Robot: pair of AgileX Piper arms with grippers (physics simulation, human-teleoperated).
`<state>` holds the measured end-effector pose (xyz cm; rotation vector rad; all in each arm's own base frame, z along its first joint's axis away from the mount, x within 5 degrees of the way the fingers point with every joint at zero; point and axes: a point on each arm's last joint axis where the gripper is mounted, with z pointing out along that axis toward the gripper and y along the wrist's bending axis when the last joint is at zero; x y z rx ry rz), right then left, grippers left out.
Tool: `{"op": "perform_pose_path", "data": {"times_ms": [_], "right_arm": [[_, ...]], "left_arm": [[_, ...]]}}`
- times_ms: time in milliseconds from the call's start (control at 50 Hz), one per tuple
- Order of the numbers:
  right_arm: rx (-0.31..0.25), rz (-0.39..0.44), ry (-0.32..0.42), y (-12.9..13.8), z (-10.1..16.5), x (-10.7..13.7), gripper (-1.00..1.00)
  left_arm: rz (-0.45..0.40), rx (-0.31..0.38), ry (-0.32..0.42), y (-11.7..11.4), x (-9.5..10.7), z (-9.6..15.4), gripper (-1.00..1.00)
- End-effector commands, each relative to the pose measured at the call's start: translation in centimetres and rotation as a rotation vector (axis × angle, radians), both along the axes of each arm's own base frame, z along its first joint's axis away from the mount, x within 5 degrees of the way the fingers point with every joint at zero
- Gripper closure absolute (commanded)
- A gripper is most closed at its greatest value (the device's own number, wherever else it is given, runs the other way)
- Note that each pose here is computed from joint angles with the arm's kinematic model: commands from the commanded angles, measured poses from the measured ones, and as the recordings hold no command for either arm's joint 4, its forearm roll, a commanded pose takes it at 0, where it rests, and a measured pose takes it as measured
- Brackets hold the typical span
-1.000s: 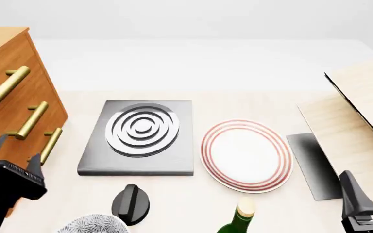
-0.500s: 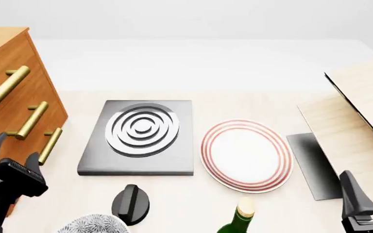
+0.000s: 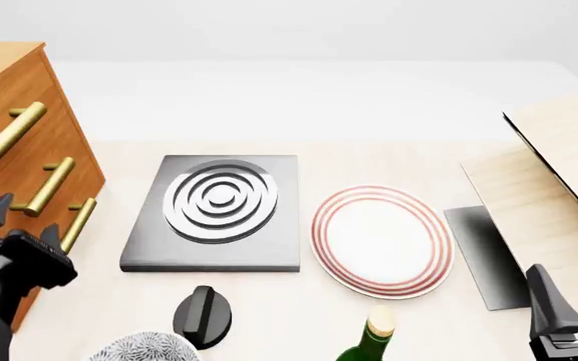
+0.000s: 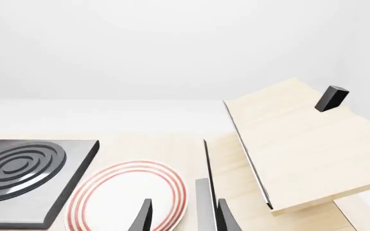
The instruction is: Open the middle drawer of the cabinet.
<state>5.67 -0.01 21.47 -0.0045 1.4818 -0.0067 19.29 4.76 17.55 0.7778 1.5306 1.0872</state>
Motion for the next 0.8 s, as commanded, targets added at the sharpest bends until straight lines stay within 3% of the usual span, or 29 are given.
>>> {"op": "perform_pose_path", "data": {"times_ms": [20,800], "right_arm": [[0.0,0.0,0.0,0.0,0.0,0.0,-1.0],[0.0,0.0,0.0,0.0,0.0,0.0,-1.0]], "left_arm": [[0.005,0.017,-0.001,0.3,0.9,-0.1,-1.0],[0.031,0.027,0.02,1.6,3.4,-0.8,-1.0]]}}
